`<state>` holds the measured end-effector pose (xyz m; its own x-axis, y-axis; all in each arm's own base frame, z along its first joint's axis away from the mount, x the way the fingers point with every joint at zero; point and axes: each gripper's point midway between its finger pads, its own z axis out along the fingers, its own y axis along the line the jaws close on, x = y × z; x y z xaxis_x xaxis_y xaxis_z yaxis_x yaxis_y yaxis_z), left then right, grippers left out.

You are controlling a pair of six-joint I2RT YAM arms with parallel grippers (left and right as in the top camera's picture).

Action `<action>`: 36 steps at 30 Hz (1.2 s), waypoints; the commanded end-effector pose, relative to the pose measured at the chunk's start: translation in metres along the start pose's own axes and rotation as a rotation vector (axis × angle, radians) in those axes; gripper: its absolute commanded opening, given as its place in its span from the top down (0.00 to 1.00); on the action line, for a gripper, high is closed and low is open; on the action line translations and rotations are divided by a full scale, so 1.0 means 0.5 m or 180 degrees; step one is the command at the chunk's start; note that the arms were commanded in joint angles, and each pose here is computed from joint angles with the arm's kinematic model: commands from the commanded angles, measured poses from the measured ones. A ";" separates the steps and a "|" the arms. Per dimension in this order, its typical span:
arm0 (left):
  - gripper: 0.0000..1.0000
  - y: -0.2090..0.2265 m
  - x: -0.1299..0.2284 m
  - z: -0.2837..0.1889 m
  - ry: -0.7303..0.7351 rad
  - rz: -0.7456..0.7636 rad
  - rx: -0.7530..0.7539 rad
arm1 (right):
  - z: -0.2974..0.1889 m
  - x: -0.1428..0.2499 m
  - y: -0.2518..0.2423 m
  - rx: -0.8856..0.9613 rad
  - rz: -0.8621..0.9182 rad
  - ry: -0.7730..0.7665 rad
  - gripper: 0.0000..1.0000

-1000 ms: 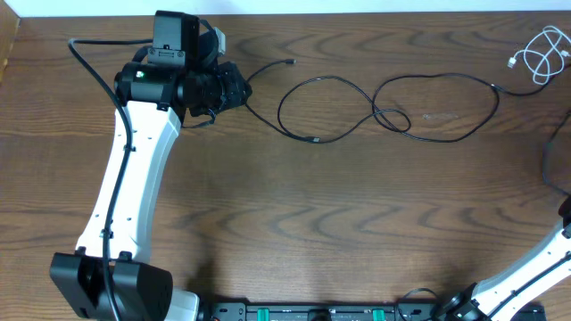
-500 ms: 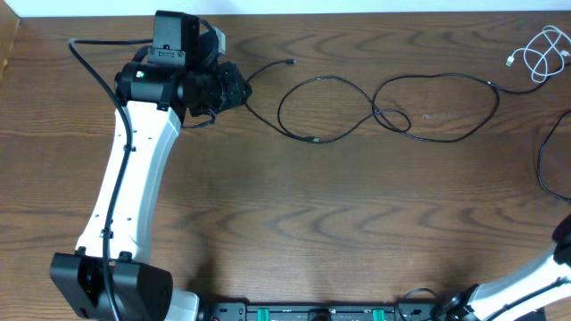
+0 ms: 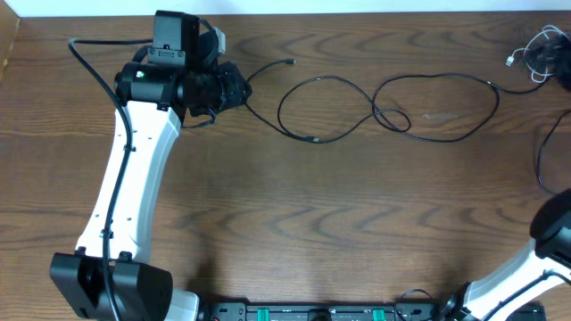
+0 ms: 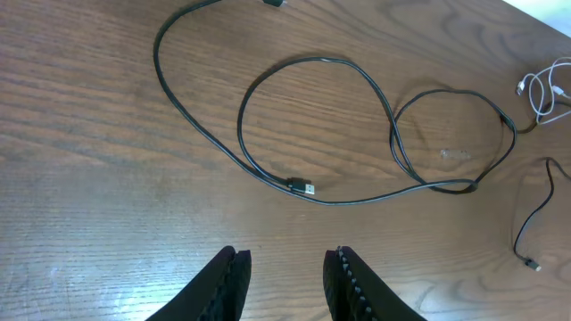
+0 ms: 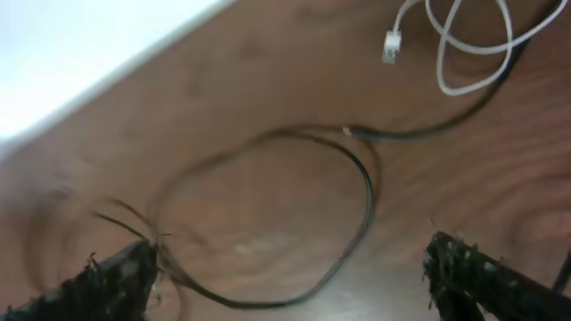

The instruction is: Untangle cables

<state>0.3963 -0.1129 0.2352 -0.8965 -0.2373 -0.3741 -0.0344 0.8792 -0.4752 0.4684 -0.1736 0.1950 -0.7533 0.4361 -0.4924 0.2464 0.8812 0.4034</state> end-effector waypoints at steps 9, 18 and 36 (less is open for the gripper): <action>0.67 0.005 0.002 0.003 0.0014 -0.0015 -0.0035 | 0.215 0.123 -0.074 -0.0081 -0.0691 0.0785 0.09; 0.67 0.005 0.003 0.003 0.0026 -0.0019 -0.0040 | 0.325 0.195 -0.111 -0.0317 -0.0659 0.1044 0.24; 0.67 0.005 0.003 0.003 0.0025 -0.0019 -0.0040 | 0.301 0.161 0.018 -0.1382 -0.0332 0.0774 0.99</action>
<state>0.3950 -0.1127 0.2344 -0.8989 -0.2370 -0.3685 -0.0375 0.8796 -0.4743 0.4930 -0.1190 0.0125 -0.9164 0.2226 -0.3325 -0.0192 0.8055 0.5923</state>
